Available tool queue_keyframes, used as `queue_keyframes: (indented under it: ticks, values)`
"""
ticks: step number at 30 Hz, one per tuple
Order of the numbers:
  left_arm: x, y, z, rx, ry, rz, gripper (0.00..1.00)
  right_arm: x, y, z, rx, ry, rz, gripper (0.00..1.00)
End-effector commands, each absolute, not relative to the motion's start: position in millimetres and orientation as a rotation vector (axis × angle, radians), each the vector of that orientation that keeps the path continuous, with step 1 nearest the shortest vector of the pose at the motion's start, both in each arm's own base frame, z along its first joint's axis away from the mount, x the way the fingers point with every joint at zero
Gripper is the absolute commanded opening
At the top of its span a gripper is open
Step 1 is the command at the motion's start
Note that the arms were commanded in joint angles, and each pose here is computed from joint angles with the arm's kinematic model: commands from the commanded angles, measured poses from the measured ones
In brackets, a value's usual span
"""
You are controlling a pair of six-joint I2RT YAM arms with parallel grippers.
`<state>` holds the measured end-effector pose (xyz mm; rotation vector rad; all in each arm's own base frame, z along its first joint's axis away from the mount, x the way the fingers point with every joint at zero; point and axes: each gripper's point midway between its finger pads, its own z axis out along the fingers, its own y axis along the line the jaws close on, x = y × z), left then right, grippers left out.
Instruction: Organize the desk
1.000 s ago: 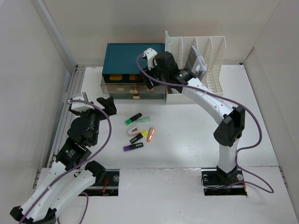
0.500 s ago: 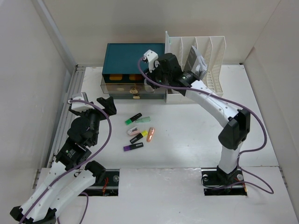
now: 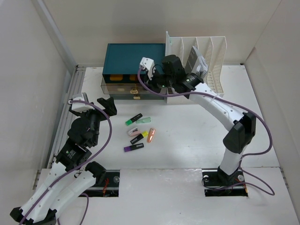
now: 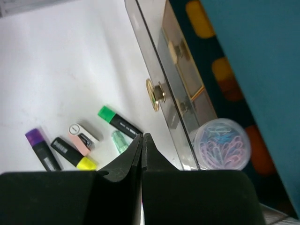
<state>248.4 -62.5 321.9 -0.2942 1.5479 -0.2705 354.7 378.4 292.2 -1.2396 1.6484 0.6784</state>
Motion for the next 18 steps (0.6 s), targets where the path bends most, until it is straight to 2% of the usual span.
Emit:
queue_keyframes:
  ticks: [1, 8, 18]
  values:
    - [247.0, -58.8, 332.6, -0.321, 1.509, -0.283, 1.0, 359.6, 380.3, 288.6, -1.275, 1.644, 0.662, 0.0]
    - [247.0, -57.2, 332.6, -0.328, 1.508, -0.276, 1.0, 403.3, 364.2, 266.8, -1.115, 1.76, 0.435, 0.0]
    - [247.0, -57.2, 332.6, -0.328, 1.508, -0.276, 1.0, 456.5, 324.9, 269.4, -0.792, 1.762, 0.049, 0.0]
